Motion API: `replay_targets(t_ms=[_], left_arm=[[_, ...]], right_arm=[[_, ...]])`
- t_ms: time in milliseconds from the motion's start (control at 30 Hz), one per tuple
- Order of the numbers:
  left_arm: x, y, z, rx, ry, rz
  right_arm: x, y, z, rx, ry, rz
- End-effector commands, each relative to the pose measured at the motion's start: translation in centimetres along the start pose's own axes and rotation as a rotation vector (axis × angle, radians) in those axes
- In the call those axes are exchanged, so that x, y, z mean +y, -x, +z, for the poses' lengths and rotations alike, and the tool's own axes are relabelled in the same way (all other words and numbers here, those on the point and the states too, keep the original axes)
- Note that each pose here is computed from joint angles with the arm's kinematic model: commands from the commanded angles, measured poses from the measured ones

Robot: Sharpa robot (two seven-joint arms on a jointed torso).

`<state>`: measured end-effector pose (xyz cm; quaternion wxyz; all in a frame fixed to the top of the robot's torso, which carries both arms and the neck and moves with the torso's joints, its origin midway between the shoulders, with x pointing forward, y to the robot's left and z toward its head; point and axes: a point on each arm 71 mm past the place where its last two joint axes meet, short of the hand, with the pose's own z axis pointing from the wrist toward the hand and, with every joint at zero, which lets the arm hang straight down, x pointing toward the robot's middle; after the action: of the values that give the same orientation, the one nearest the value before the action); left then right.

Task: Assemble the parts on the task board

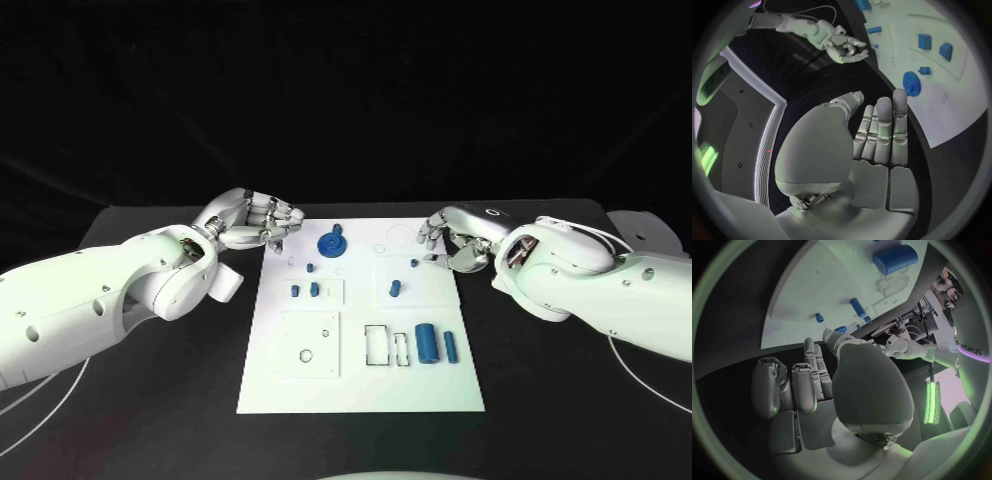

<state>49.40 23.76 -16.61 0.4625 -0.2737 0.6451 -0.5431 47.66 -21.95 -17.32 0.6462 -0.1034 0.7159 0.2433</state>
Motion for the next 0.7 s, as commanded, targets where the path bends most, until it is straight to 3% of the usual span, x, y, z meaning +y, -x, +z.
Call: replay_targets(t_ms=[33, 367, 700], left_arm=[[-0.56, 0.68, -0.34, -0.078, -0.07, -0.282], [-0.75, 1.09, -1.13, -0.101, -0.091, -0.361], [-0.87, 0.92, -1.29, -0.099, -0.092, -0.374]], right_arm=[[0.4, -0.8, 0.2, 0.037, -0.004, -0.199], [1.7, -1.7, 0.9, 0.017, 0.021, -0.239], [2.5, -2.6, 1.4, 0.05, 0.035, -0.247]])
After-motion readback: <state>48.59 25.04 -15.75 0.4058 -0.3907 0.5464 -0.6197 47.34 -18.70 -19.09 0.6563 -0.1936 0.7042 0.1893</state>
